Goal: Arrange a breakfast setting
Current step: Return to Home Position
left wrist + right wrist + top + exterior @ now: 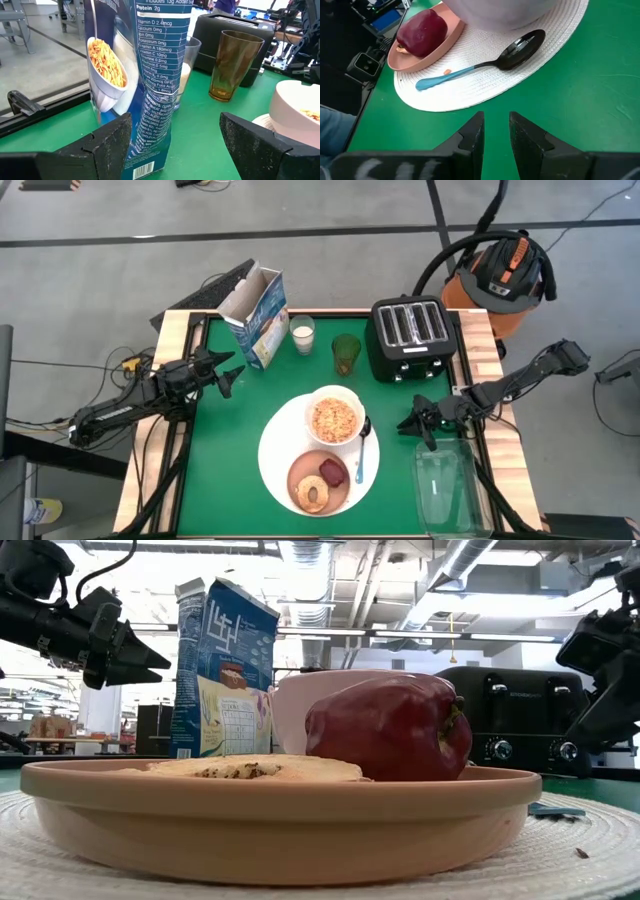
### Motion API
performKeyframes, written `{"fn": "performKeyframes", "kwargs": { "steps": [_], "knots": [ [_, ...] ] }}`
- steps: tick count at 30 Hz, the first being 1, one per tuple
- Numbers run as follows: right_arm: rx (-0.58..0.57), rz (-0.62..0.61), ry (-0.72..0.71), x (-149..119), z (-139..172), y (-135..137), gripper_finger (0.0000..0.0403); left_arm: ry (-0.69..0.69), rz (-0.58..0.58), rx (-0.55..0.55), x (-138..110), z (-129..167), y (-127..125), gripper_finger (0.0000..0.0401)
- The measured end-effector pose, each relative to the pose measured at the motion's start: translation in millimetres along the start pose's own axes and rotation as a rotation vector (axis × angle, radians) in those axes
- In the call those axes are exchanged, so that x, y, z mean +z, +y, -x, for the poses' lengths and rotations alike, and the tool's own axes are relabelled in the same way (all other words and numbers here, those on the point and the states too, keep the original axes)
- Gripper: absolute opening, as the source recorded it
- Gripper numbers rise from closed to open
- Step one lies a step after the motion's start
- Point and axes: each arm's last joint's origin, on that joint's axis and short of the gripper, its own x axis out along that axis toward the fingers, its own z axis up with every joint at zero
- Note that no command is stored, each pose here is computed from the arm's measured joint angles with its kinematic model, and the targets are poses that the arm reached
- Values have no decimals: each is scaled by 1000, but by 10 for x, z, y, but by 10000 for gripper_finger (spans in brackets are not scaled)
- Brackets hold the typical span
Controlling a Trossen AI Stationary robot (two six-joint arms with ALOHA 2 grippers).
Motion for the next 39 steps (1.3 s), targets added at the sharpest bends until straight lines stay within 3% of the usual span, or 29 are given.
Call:
{"fn": "performKeyframes", "kwargs": {
  "steps": [4,16,29,39],
  "knots": [
    [49,8,-26,13,39,45,113,0,0,0,0,0,0,288],
    [216,-41,-316,229,295,112,113,0,0,-1,-1,0,0,288],
    [106,-109,-563,408,436,-57,113,-7,-4,-34,1,15,-28,288],
    [38,-128,-620,450,459,-129,113,29,-51,-266,-43,81,-223,288]
  ]
}}
